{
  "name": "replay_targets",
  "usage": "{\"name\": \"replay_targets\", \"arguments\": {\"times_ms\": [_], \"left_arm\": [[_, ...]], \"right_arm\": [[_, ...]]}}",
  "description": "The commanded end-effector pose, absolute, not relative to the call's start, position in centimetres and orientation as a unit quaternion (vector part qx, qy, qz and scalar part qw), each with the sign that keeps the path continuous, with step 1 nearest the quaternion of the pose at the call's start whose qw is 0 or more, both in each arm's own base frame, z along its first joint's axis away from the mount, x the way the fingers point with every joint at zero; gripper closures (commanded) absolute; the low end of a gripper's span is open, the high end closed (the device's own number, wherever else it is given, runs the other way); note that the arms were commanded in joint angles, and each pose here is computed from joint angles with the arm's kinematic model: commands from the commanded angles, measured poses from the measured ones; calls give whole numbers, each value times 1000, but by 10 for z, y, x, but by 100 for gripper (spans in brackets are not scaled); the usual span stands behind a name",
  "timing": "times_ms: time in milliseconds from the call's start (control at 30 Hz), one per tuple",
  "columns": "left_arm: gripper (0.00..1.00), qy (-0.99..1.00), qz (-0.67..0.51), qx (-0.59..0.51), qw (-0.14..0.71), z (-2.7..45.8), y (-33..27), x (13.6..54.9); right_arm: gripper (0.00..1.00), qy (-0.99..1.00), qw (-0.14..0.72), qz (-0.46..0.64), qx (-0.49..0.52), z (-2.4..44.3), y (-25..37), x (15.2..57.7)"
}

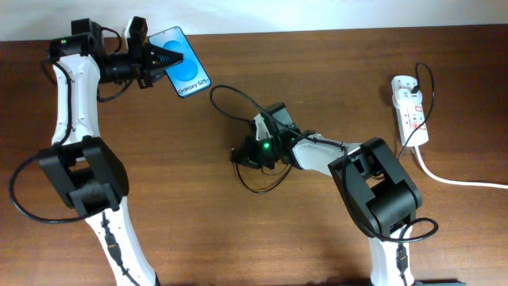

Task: Plug charger to phone and switch on socket
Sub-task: 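Grasp the black cable's USB-C plug with the right gripper, then push the USB-C plug up into the phone's bottom port with the right gripper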

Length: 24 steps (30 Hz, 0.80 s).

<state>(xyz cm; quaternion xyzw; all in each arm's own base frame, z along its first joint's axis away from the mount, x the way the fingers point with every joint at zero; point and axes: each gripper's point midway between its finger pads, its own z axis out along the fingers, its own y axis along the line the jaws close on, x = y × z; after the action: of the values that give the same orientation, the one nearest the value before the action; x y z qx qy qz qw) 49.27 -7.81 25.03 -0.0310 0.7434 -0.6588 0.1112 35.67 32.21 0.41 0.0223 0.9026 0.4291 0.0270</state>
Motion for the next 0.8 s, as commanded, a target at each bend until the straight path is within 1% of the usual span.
{"name": "replay_targets", "arguments": {"times_ms": [0,33,100,200,233,300,367,467,567,633,767], "left_arm": [[100,732,-669,-13,126,265,-80,490],[100,732,-669,-12,126,265,-81,490],[100,733,-670,-7,121,265,-88,489],[100,732,-672,7,110,265,-105,486],[100,732,-673,18,106,265,-115,483],[100,714,-693,39,94,274,-136,476],[100,703,-703,59,84,278,-155,470],[100,702,-705,76,66,278,-178,462],[100,702,-705,75,68,278,-176,462],[100,702,-705,73,72,278,-172,464],[100,702,-704,77,77,279,-171,465]], "right_arm": [[96,879,108,463,-39,84,309,374],[96,873,132,468,-47,109,302,376],[96,845,205,491,-57,197,273,376],[96,818,268,504,-68,269,234,360],[96,817,278,500,-66,280,224,353],[96,820,264,503,-65,285,220,337],[96,818,241,516,-83,280,236,328],[96,800,242,536,-116,286,266,323],[96,801,210,550,-110,272,280,325],[96,774,183,588,-145,270,295,323],[96,785,171,581,-129,251,297,333]]}}
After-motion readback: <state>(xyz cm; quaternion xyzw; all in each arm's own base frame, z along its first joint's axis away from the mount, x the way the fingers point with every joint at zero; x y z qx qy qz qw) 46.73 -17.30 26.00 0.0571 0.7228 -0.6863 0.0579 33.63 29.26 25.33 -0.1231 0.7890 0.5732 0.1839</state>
